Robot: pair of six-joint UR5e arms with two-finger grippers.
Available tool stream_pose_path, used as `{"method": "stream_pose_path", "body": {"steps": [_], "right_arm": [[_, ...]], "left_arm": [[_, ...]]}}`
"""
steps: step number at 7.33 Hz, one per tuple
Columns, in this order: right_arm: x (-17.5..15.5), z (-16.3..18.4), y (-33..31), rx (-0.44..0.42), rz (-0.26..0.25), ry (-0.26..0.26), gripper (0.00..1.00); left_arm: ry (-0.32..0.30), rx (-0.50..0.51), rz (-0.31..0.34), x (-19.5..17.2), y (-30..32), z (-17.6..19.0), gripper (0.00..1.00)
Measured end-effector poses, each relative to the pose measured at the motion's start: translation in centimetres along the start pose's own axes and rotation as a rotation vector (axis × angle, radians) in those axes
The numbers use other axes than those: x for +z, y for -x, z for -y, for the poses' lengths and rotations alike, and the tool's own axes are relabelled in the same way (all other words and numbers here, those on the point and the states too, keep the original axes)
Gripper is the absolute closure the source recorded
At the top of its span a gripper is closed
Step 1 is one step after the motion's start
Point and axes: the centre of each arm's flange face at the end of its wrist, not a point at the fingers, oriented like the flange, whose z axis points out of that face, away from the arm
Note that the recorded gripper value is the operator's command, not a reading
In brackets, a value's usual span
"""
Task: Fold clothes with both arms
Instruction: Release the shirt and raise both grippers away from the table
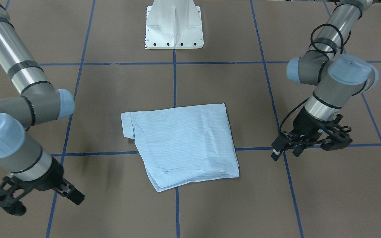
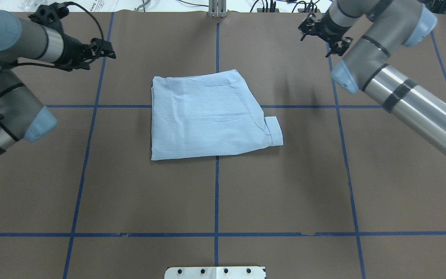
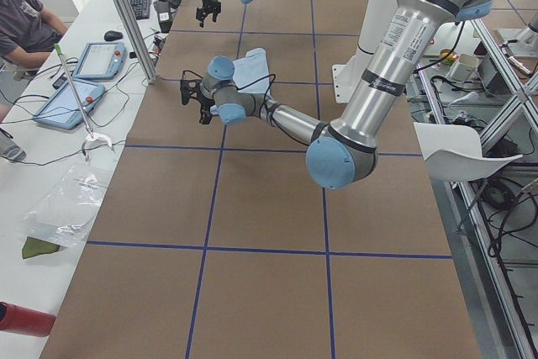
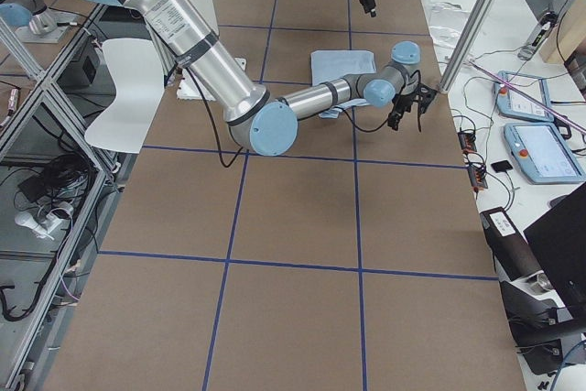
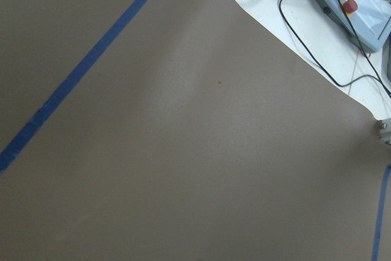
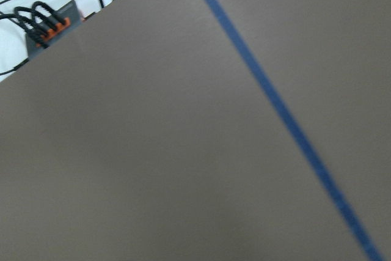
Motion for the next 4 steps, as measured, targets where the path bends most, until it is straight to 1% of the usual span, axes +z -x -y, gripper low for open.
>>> {"method": "stream_pose_path", "body": {"steps": [2, 3, 4], "right_arm": [[-4.4, 5.1, -11.7, -0.249, -0.059, 0.019, 0.0], [-7.0, 7.7, -17.4, -0.363, -0.09, 0.041, 0.0], [-9.6, 9.6, -22.7, -0.444, -0.118, 0.06, 0.0]], "left_arm": [[0.012, 0.288, 0.053, -6.9, 11.1, 1.7, 0.0], [0.025, 0.402, 0.09, -10.5, 16.4, 2.9, 0.0], [0.045, 0.49, 0.134, -13.6, 20.6, 4.3, 0.0]]}}
